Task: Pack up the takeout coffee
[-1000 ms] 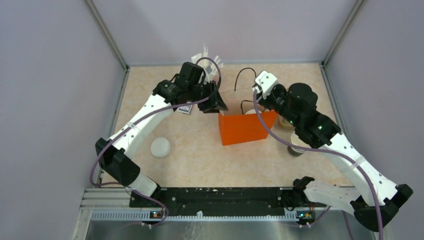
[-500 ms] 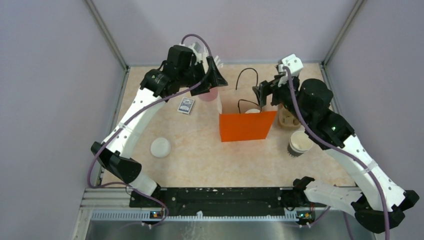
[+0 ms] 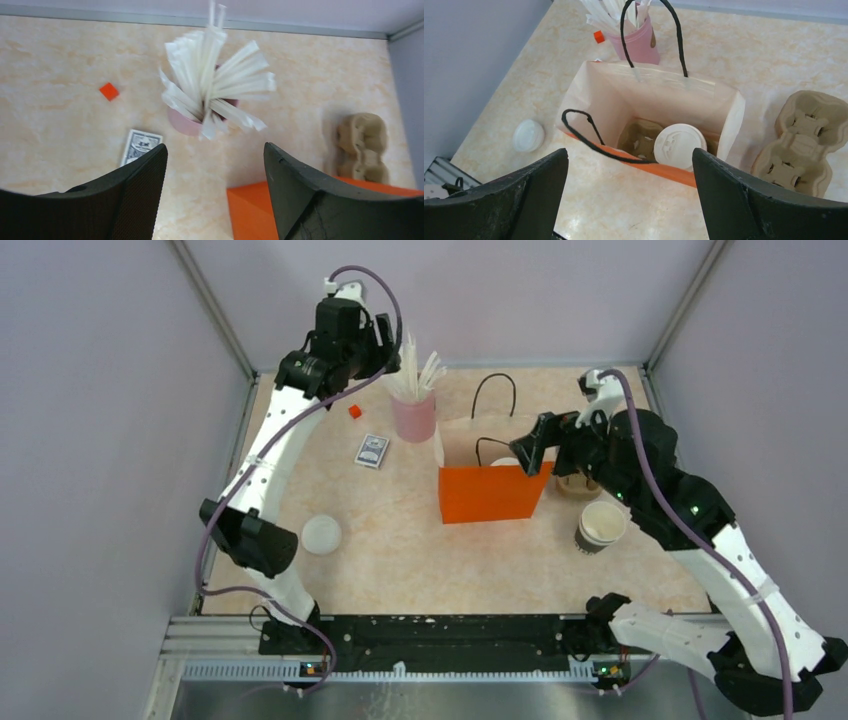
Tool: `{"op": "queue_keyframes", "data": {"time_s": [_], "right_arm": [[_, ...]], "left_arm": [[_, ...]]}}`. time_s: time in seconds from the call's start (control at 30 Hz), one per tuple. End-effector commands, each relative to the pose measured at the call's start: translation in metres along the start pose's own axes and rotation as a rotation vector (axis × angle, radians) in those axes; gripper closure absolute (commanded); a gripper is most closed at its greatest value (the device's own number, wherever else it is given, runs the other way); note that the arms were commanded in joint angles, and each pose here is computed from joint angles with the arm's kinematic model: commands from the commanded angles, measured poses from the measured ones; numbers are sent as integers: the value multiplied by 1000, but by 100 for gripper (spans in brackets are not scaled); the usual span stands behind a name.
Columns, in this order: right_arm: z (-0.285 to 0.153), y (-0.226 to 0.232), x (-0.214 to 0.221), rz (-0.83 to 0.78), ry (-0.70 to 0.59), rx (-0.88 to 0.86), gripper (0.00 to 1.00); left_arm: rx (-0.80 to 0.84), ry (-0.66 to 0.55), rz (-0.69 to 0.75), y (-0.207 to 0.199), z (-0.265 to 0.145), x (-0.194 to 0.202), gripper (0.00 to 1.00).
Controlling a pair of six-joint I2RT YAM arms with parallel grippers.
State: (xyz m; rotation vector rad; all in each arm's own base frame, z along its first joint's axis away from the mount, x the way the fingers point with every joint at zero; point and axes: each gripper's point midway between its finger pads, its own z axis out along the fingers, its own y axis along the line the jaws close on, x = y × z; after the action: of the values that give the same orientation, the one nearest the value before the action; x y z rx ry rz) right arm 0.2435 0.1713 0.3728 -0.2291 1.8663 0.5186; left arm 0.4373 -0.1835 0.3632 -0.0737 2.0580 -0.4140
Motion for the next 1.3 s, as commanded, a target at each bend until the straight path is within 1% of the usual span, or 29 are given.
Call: {"op": "queue_keyframes", "data": {"time_s": [0.0, 0.07, 0.13, 0.23, 0.3, 0.43, 0.5, 0.63, 0.83, 0.87, 0.97, 1.03, 1.07, 1.13, 1.2, 1.27], "right_arm": [[-37, 2, -16, 62, -58, -34, 9], [-42, 0, -16, 58, -66, -29, 10], [-47, -2, -17, 54, -73, -26, 10], [-52, -5, -18, 41, -78, -18, 10], [-54, -8, -18, 36, -80, -4, 10], [-54, -10, -18, 31, -86, 6, 11], [-52, -9, -19, 35, -91, 3, 11], [-46, -5, -20, 39, -91, -10, 11], [-41, -4, -18, 38, -76, -11, 12], [-40, -4, -18, 37, -76, -11, 12], [-39, -5, -18, 34, -80, -6, 12], [-38, -5, -18, 34, -81, -3, 12], [-37, -5, -18, 32, -81, -4, 12], [-37, -5, -18, 32, -80, -5, 12], [-36, -4, -17, 33, -78, -7, 12], [-36, -4, -17, 31, -79, -10, 12]], "left_arm": [[-66, -106, 59, 26, 40, -31, 28], [-36, -139, 57, 28, 54, -43, 36], [-32, -155, 41, 36, 67, -49, 41], [-69, -117, -5, 54, 83, -38, 43], [-27, -83, -28, 55, 90, -27, 47], [38, -46, -59, 49, 94, -8, 50], [49, -31, -69, 48, 95, -1, 55], [56, -2, -72, 49, 97, 8, 58], [47, -13, -53, 50, 92, 4, 67], [50, -17, -50, 50, 91, 2, 71], [64, -14, -47, 47, 87, 1, 85], [75, -6, -44, 45, 85, 2, 97], [77, -4, -42, 44, 84, 2, 100], [69, -7, -40, 45, 81, 0, 100], [69, -19, -31, 44, 77, -4, 95], [69, -32, -22, 44, 75, -9, 94]]}}
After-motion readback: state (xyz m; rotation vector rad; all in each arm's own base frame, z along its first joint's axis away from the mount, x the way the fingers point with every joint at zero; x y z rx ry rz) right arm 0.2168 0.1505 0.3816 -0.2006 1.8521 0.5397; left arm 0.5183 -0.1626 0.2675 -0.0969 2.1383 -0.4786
